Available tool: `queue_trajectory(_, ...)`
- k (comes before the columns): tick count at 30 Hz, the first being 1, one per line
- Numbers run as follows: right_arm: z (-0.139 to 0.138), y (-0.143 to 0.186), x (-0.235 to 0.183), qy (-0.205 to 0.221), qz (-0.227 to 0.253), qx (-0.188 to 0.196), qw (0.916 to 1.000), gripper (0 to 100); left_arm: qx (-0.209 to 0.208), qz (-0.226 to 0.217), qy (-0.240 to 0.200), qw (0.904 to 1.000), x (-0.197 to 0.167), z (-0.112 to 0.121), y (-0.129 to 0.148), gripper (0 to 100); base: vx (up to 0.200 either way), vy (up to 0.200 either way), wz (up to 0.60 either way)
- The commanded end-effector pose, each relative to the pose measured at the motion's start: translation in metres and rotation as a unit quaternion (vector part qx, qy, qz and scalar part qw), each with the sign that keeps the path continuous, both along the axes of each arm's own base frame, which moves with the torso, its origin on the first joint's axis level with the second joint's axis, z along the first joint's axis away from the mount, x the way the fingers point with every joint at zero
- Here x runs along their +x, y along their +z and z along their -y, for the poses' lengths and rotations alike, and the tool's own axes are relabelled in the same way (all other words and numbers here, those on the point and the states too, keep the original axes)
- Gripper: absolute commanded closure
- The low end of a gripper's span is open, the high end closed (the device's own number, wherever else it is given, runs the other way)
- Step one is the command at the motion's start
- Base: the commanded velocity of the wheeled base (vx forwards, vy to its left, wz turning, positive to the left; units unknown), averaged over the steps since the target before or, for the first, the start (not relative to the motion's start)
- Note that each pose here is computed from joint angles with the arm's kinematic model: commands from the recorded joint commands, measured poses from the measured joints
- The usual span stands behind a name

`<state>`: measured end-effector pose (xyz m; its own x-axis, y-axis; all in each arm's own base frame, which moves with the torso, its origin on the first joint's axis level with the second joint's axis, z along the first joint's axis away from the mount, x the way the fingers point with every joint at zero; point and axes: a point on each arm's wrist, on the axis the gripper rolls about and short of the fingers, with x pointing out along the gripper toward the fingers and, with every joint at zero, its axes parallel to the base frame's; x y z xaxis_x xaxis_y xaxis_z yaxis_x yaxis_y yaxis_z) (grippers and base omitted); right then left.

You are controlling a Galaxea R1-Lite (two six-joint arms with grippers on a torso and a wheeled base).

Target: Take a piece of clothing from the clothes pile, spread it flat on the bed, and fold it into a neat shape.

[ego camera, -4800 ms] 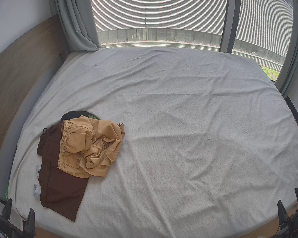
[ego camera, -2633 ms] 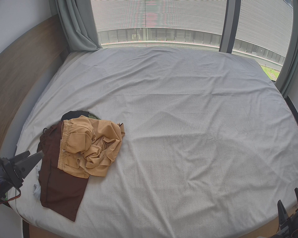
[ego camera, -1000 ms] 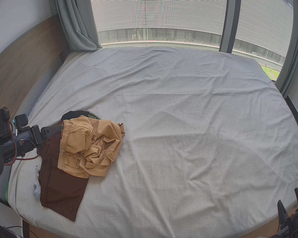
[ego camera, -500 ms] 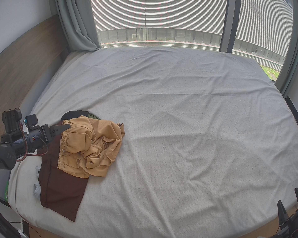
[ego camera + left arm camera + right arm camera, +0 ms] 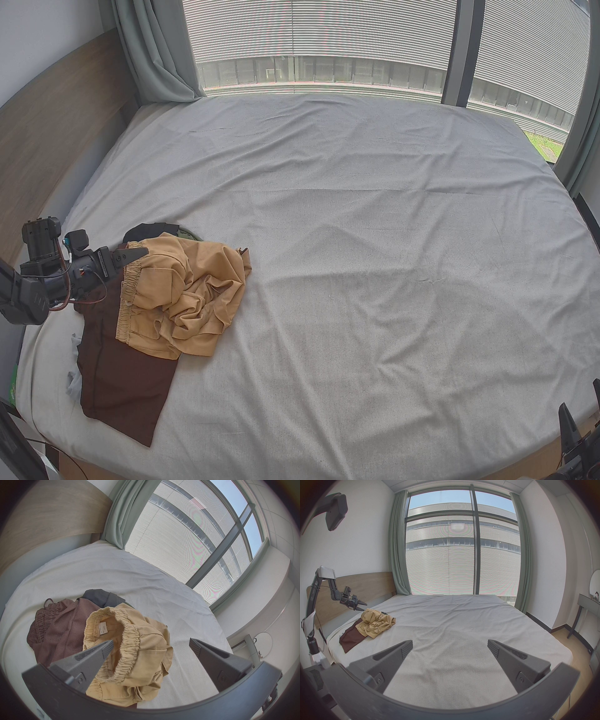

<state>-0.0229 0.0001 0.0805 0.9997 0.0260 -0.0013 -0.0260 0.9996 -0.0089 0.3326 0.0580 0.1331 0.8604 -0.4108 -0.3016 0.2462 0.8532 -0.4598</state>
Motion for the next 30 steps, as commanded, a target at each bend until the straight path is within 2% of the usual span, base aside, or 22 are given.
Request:
queue_trajectory(1,0.000,-0.005,0.000,0.000,-0.001,0.000,1.0000,0,-0.004,-0.011,-0.003,0.9999,0.012,-0.002,-0.011,0,0.000,0.000,0.00)
queue_trajectory(13,0.000,-0.005,0.000,0.000,-0.001,0.000,1.0000,0,-0.019,-0.025,-0.033,0.9990,0.016,0.001,-0.022,0,0.000,0.000,0.00)
queue_trajectory(29,0.000,-0.005,0.000,0.000,-0.001,0.000,1.0000,0,-0.020,-0.009,-0.034,0.9992,0.026,0.000,-0.026,0,0.000,0.000,0.00)
queue_trajectory(30,0.000,-0.005,0.000,0.000,-0.001,0.000,1.0000,0,-0.021,-0.010,-0.035,0.9991,0.026,0.001,-0.026,100,0.000,0.000,0.00)
